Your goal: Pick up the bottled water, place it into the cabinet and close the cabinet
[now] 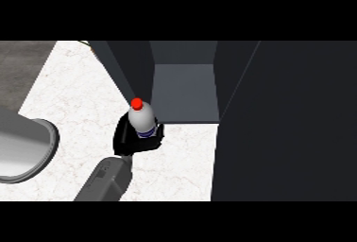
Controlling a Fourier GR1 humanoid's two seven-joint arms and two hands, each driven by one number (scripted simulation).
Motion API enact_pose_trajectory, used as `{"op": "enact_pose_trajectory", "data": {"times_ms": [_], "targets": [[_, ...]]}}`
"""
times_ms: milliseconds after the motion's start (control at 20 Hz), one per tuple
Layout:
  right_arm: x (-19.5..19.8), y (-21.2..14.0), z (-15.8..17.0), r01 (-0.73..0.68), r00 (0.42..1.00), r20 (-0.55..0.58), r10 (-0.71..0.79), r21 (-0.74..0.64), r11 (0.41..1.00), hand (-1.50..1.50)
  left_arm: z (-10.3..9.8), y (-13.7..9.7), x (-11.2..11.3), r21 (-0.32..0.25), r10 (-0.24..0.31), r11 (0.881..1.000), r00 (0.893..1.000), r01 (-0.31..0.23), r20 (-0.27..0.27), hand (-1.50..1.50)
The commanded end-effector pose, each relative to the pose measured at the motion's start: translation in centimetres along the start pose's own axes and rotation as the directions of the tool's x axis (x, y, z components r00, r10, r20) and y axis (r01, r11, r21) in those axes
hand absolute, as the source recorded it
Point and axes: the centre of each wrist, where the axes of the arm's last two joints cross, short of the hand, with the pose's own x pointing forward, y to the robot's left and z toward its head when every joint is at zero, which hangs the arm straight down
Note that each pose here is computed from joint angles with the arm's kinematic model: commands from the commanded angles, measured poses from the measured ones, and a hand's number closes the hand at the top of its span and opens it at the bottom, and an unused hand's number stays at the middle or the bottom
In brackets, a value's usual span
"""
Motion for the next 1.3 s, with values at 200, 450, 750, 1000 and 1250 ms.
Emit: {"op": "enact_pose_trajectory", "data": {"times_ms": [200,450,750,1000,1250], "targets": [[1.8,-0.8,0.2,0.023,0.999,0.043,-0.023,-0.010,1.000,-1.50,-4.3,-7.3,3.9,-0.024,-0.089,0.996,0.996,0.089,0.012,1.50],[1.7,-1.3,-0.9,0.002,0.999,0.041,-0.003,0.011,1.000,-1.50,-7.1,-9.6,4.8,0.004,-0.177,0.984,0.984,0.177,0.031,1.50],[1.8,-1.5,-0.7,0.010,0.999,0.051,-0.010,0.006,1.000,-1.50,-10.6,-10.4,5.8,0.074,-0.242,0.967,0.970,0.244,-0.032,1.50],[3.2,-0.9,-0.5,-0.005,0.998,0.056,0.004,0.023,1.000,-1.50,-12.7,-10.7,6.7,0.082,-0.288,0.953,0.955,0.293,-0.067,1.50],[0.9,-1.9,-1.0,0.009,0.996,0.086,-0.012,0.035,0.999,-1.50,-13.2,-9.4,5.5,0.125,-0.496,0.858,0.867,0.498,-0.052,1.50]]}}
